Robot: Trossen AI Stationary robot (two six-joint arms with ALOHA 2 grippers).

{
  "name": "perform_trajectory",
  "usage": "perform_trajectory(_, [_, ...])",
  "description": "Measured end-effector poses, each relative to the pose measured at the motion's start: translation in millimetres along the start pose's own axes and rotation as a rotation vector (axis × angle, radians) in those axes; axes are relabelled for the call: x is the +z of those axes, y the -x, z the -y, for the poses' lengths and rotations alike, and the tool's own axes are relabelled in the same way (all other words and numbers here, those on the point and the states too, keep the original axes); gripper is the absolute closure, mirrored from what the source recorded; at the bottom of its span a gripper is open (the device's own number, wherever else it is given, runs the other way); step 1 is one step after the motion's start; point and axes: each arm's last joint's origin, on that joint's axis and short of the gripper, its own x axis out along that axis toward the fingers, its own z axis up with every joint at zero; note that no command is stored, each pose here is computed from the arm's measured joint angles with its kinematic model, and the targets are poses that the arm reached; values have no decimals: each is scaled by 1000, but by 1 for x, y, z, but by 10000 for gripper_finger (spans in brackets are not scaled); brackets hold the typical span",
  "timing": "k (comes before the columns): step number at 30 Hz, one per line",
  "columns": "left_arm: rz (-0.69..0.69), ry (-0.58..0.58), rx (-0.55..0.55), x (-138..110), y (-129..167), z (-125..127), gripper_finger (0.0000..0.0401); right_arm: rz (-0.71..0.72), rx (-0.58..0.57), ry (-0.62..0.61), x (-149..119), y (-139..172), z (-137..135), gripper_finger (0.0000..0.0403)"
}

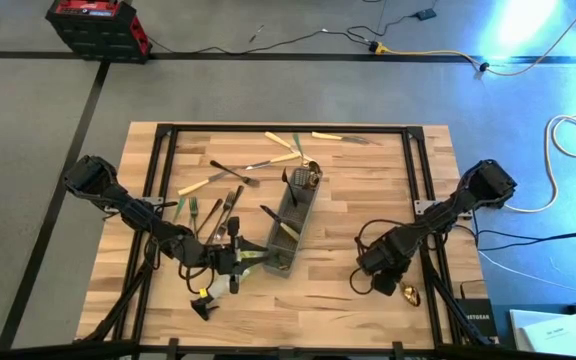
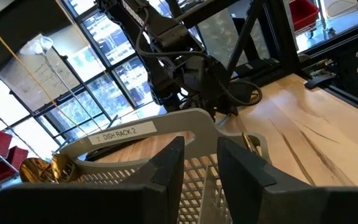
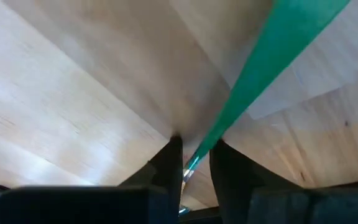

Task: Sort silverware
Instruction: Put the spoon into the silverware basket

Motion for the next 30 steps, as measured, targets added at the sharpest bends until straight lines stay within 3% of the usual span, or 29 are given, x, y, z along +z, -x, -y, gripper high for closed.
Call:
perform_trajectory(10, [0, 0, 0, 0, 0, 0, 320, 29, -59, -52, -18, -10, -5, 342])
perform_trajectory(17, [1, -2, 0, 0, 0, 0, 320, 44, -66, -62, -21, -12, -6, 313])
perform_trajectory(25, [1, -1, 0, 0, 0, 0, 320, 112, -54, -92, -20, -9, -12, 394])
perform_trajectory(30, [8, 7, 3, 1, 0, 0, 320, 285, -34, -61, -18, 4, -28, 389])
